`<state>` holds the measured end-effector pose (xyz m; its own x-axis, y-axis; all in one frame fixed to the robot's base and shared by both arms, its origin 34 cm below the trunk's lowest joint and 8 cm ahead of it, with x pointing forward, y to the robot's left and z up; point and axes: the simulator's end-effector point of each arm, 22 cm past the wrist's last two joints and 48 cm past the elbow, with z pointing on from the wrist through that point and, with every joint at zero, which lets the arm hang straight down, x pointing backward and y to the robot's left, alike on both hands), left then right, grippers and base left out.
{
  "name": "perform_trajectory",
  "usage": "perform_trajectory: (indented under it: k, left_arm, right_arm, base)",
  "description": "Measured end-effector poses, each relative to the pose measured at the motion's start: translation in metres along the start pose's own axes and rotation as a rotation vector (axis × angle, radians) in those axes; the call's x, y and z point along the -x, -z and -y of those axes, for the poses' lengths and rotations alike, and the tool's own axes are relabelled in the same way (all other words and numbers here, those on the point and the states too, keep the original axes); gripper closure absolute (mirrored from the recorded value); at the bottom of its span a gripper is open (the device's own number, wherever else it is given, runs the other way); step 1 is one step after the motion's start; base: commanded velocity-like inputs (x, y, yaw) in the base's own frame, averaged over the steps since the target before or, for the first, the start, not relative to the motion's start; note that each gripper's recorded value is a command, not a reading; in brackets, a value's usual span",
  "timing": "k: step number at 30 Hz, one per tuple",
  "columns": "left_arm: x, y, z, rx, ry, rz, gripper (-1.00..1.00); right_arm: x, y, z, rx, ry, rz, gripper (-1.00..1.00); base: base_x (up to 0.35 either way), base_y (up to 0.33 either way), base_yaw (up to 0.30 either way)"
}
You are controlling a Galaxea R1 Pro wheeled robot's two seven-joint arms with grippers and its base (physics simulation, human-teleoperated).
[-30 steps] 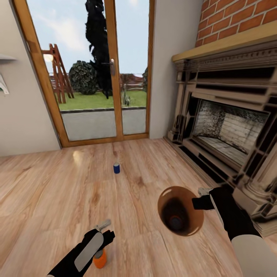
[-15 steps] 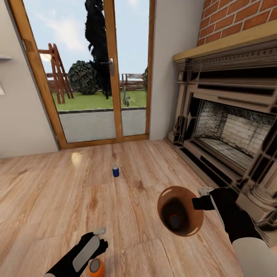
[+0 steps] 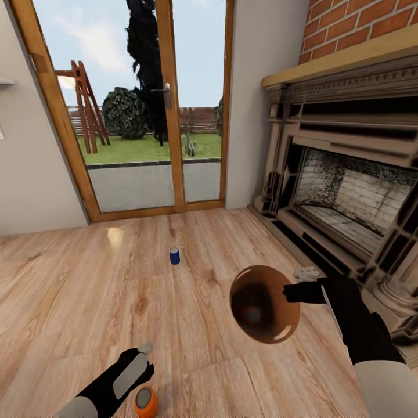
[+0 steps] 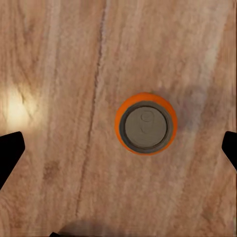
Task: Put the three can of soda from the living room inside the tash can in the kitchen.
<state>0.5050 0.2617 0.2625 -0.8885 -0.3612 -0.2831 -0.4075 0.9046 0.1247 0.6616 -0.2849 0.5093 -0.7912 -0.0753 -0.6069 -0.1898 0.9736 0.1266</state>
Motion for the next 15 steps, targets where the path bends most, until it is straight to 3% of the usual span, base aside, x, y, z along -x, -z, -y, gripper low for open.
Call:
perform_trajectory:
  k: [3, 6, 10, 15]
  left_arm:
    - [0.002, -0.006, 0.005, -0.036, -0.001, -0.004, -1.0]
    - [0.002, -0.012, 0.009, -0.068, 0.002, -0.006, -1.0]
    - [0.0, -0.018, 0.011, -0.082, 0.012, -0.004, -1.0]
    - [-0.005, -0.028, 0.014, -0.109, 0.018, -0.013, -1.0]
  right_arm:
    - [-0.003, -0.005, -0.003, 0.018, -0.011, -0.005, 1.0]
    - [-0.003, 0.002, 0.001, -0.02, 0.025, 0.021, 1.0]
    - [-0.005, 0.001, -0.009, 0.017, 0.014, 0.031, 1.0]
    - [-0.012, -0.008, -0.001, -0.011, 0.029, 0.014, 1.0]
  base:
    - [0.0, 0.0, 0.0]
    - [0.0, 0.0, 0.0]
    - [0.0, 0.0, 0.0]
    - [0.0, 0.0, 0.0]
